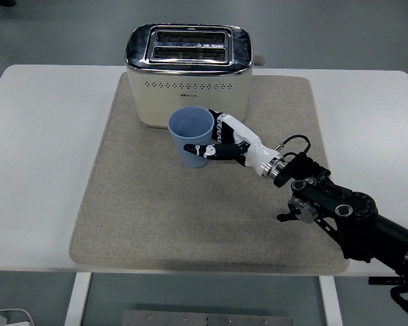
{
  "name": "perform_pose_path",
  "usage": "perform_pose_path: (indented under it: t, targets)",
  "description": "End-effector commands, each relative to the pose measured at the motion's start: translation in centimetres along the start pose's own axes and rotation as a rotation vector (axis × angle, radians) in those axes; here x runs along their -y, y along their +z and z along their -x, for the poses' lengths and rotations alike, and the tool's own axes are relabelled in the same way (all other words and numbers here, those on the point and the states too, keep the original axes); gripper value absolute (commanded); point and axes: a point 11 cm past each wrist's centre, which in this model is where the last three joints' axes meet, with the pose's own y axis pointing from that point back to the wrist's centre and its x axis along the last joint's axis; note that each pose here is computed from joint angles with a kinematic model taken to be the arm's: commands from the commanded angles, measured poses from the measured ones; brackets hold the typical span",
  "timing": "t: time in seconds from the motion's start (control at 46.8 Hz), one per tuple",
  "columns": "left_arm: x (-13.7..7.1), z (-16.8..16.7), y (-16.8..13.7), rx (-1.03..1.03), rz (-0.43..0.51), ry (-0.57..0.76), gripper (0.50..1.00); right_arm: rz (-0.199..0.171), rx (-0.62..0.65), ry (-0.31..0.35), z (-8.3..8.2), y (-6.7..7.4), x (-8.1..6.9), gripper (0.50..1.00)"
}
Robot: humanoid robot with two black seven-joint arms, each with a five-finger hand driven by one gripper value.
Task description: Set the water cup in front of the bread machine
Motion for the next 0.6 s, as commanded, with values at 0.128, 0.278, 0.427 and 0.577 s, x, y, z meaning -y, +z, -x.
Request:
perform_pose_path:
  t: [0.128,0.278,0.427,0.577]
  targets:
    - [0.01,0.23,0.01,0.000,0.000,-0.007,1.000,0.002,-0.007,0.020,-0.36,0.12,-0.09,0.556]
    - [0.01,0.23,0.01,-0.002,0.000,-0.007,1.000,0.003,-0.009,0.028,-0.42,0.18,-0.13,0.562]
    - [0.01,0.23,0.01,0.000,0.000,-0.007,1.000,0.003,-0.002,0.046,-0.52,0.35,-0.26,0.590]
    - [0.01,0.23,0.01,0.000,0.000,-0.007,1.000,0.009,0.008,0.056,-0.29,0.91,-0.62,0.697]
